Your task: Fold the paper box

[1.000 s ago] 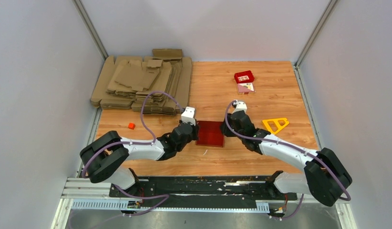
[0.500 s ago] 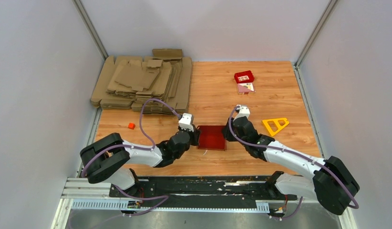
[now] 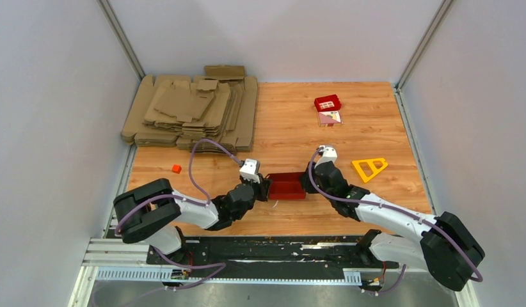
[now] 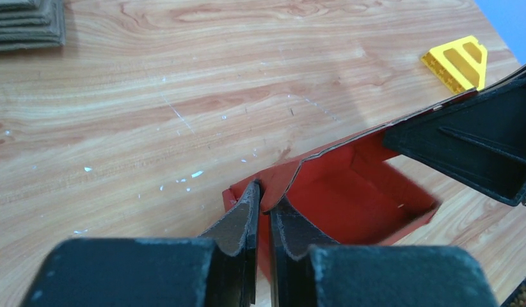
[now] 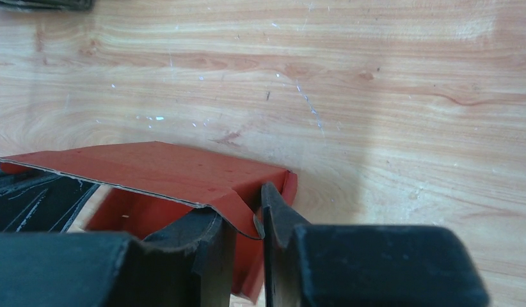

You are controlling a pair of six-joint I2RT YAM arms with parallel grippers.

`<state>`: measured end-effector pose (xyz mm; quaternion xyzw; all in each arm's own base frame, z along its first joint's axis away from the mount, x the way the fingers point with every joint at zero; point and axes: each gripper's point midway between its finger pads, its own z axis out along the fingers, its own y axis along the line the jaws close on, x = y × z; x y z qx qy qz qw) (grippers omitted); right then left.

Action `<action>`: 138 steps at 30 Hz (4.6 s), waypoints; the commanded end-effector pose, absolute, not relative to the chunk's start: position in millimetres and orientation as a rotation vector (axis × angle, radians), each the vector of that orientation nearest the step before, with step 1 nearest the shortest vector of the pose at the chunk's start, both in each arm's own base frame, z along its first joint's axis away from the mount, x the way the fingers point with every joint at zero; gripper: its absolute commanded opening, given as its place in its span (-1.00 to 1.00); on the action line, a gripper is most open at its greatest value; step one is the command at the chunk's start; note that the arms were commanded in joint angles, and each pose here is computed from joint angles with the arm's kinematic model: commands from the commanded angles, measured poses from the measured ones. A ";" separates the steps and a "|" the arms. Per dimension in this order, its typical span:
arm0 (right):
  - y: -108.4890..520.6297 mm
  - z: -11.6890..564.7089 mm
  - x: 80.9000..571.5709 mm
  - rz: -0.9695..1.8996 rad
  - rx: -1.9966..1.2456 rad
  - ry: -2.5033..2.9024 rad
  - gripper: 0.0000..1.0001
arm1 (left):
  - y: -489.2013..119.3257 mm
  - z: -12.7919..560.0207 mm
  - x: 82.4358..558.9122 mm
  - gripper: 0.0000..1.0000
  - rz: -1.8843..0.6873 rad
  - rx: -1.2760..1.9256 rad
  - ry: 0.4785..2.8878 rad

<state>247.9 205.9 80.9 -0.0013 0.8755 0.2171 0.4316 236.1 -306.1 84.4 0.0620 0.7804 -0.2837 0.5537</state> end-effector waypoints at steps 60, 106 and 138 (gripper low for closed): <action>243.9 106.6 181.7 0.474 -0.817 2.353 -0.22 | -335.5 79.9 207.2 -0.75 -0.772 0.474 1.747; 235.8 113.0 127.0 0.459 -0.812 2.405 0.99 | -293.5 73.0 251.4 -0.90 -0.862 0.372 2.232; 184.4 98.8 117.6 0.399 -0.225 2.550 -0.54 | -325.0 84.5 247.5 -1.00 -1.014 0.467 2.269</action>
